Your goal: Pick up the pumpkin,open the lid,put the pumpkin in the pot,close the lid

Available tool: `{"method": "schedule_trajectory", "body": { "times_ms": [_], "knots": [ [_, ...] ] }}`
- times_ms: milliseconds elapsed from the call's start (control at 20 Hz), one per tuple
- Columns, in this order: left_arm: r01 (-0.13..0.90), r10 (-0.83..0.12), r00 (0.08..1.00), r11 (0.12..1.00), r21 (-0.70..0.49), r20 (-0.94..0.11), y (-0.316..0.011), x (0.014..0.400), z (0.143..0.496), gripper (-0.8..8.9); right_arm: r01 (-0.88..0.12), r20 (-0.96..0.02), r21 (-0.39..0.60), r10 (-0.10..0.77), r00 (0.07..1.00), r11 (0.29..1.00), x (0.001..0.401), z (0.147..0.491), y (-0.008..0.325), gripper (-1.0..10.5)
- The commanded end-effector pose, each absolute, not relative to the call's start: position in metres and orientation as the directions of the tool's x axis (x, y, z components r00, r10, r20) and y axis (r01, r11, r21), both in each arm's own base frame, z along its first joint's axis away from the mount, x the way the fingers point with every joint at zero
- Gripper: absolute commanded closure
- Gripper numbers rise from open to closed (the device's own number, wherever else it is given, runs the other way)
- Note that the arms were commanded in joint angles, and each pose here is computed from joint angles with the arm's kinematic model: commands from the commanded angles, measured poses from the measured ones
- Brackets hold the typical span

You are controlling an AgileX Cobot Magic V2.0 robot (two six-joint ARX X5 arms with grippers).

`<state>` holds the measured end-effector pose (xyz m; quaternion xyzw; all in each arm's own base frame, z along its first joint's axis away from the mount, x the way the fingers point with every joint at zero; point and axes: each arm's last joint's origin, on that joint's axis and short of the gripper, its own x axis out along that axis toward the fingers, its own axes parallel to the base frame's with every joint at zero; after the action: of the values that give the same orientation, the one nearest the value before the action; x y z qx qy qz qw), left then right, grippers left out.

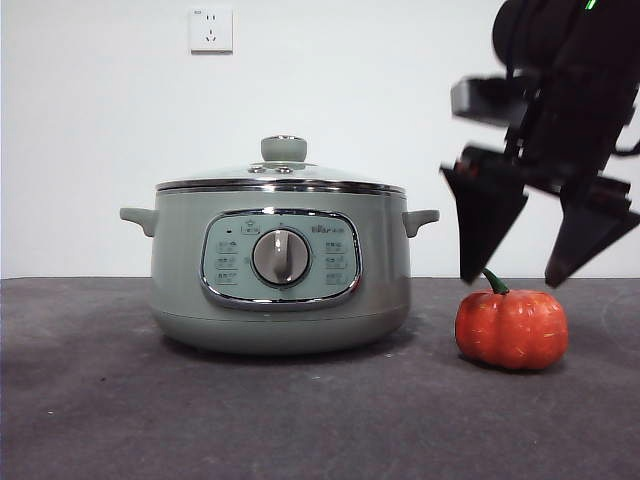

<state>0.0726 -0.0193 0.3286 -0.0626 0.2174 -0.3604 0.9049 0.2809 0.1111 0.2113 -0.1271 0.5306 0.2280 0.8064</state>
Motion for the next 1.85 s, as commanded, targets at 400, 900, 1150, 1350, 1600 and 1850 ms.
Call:
{"method": "schedule_trajectory", "body": {
  "times_ms": [400, 900, 1150, 1350, 1600, 1850],
  "knots": [
    [0.617, -0.663, 0.663, 0.747, -0.247, -0.349, -0.019, 0.073, 0.330, 1.29, -0.481, -0.940, 0.053, 0.206, 0.272, 0.875, 0.294, 0.181, 0.117, 7.7],
    [0.577, -0.631, 0.669, 0.774, -0.262, -0.393, -0.019, 0.110, 0.328, 1.29, -0.456, -0.888, 0.060, 0.256, 0.382, 0.888, 0.273, 0.230, 0.108, 9.6],
    [0.610, -0.672, 0.638, 0.739, -0.287, -0.377, -0.033, 0.159, 0.335, 1.29, -0.449, -0.790, 0.054, 0.313, 0.527, 0.892, 0.232, 0.289, 0.093, 9.6],
    [0.632, -0.656, 0.613, 0.742, -0.226, -0.440, -0.061, 0.207, 0.345, 1.29, -0.454, -0.707, 0.045, 0.349, 0.615, 0.890, 0.200, 0.321, 0.080, 9.6],
    [0.674, -0.631, 0.587, 0.728, -0.127, -0.507, -0.107, 0.267, 0.345, 1.29, -0.451, -0.685, 0.047, 0.357, 0.635, 0.891, 0.171, 0.336, 0.069, 9.6],
    [0.703, -0.649, 0.559, 0.701, -0.120, -0.516, -0.144, 0.314, 0.334, 1.29, -0.450, -0.670, 0.047, 0.362, 0.648, 0.892, 0.159, 0.341, 0.065, 9.6]
  ]
}}
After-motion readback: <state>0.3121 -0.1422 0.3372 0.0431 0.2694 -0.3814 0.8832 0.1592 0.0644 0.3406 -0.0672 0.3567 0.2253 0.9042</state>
